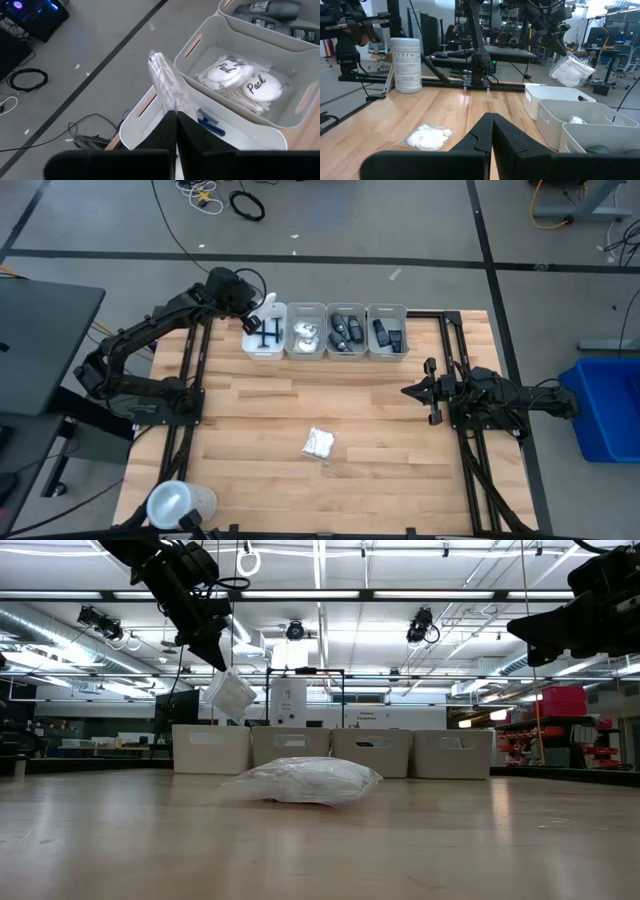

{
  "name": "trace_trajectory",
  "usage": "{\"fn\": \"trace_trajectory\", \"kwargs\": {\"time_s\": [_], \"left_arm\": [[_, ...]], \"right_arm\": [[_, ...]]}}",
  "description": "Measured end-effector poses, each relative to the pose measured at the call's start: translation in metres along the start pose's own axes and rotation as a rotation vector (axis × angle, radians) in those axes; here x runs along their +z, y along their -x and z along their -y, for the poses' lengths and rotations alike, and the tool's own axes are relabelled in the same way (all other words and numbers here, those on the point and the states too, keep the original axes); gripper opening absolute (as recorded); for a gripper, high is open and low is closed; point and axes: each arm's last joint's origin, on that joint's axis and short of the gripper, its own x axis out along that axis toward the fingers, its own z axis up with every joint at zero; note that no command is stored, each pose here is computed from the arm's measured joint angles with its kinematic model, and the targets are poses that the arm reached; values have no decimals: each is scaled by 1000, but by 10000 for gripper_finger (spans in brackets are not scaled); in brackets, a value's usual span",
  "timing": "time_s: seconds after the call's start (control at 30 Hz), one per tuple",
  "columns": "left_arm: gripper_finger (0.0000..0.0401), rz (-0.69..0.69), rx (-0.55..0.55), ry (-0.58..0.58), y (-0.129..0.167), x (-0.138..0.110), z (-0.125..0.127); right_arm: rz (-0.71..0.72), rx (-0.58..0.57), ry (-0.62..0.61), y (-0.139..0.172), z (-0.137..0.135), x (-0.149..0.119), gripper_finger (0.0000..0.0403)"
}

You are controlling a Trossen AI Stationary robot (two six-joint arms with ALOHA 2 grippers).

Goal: Pick & Place Travel size toiletries
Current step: Put the white cotton pack into the left gray bin

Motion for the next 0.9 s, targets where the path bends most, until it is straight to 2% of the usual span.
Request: {"fn": "trace_trajectory", "kwargs": {"time_s": [0.1, 0.27, 0.57, 0.9], "left_arm": [[6, 5, -8, 1, 0, 0, 0], [7, 39, -79, 18, 0, 2, 3], [8, 175, -208, 18, 3, 16, 15], [7, 293, -232, 17, 6, 29, 25]], "right_arm": [[0, 0, 0, 0, 0, 0, 14], [0, 0, 0, 0, 0, 0, 14], [0, 0, 0, 0, 0, 0, 14], [0, 0, 0, 0, 0, 0, 14]]}}
